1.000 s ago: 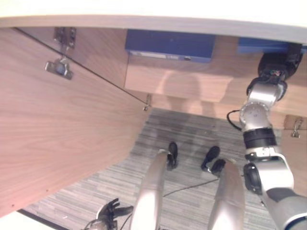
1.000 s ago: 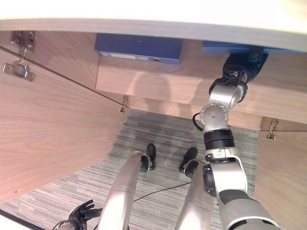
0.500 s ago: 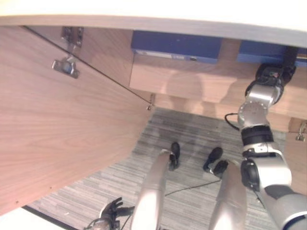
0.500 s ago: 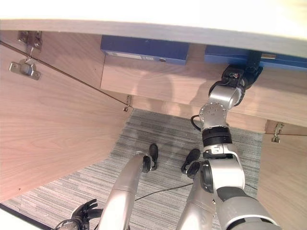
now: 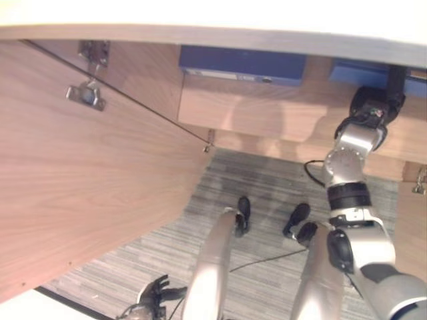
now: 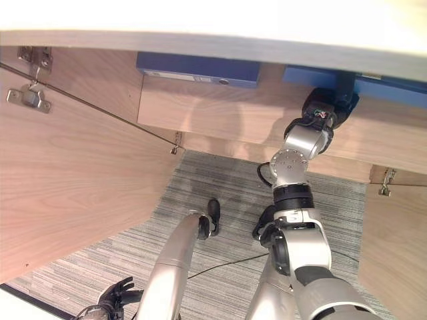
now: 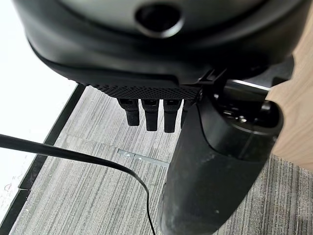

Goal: Put the empty folder in the office cabinet

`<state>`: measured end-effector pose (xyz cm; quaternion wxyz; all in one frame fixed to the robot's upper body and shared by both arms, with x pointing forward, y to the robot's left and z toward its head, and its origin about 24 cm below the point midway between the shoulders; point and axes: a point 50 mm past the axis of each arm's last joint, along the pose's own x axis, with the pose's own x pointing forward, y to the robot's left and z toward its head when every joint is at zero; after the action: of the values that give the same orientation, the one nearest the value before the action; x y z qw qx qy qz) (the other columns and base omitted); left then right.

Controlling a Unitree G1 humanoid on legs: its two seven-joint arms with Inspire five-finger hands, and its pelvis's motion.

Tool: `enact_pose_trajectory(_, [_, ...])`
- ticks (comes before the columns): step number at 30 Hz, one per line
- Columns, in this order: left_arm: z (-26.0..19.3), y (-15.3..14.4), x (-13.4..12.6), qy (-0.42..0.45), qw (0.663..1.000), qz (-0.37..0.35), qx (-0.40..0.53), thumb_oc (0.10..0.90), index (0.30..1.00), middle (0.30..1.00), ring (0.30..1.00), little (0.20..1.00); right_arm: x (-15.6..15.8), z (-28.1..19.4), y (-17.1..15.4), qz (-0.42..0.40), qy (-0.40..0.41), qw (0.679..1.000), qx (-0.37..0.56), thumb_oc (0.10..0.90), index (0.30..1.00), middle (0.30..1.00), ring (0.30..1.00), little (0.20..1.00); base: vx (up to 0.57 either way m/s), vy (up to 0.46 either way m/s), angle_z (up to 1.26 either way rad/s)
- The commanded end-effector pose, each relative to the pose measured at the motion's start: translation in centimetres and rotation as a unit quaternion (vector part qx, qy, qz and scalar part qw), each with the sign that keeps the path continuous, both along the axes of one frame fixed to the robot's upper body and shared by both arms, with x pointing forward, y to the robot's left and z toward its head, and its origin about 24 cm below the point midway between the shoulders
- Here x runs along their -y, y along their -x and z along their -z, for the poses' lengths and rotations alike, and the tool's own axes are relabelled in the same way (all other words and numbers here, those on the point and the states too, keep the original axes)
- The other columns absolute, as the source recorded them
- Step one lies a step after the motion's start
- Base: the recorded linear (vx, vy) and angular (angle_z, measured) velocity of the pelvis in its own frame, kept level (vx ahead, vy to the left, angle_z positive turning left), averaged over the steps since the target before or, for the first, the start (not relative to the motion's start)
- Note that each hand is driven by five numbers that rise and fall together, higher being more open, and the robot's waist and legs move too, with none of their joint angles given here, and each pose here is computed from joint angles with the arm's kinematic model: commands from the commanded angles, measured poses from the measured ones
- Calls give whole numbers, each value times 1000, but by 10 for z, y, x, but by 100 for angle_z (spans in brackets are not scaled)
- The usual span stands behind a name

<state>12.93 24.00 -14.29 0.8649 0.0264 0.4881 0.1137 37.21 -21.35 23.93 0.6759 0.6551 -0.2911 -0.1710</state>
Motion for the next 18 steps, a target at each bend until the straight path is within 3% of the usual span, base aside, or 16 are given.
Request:
enact_pose_trajectory(1, [7, 45, -31, -67, 993, -9, -99, 800, 900, 900, 900, 900, 3, -27, 22, 32, 22, 995, 88, 800, 900, 900, 900, 900, 0, 0, 0])
enact_pose_trajectory(10, [7, 37, -21, -57, 995, -1, -79, 800, 900, 900, 900, 900, -20, 11, 25, -1, -18, 998, 57, 800, 900, 900, 900, 900, -3, 4, -2])
enact_pose_trajectory(18, [9, 37, -9, -45, 996, 4, -74, 800, 900, 900, 900, 900, -32, 19, 53, 9, -44, 995, 90, 800, 900, 900, 900, 900, -5, 12, -2])
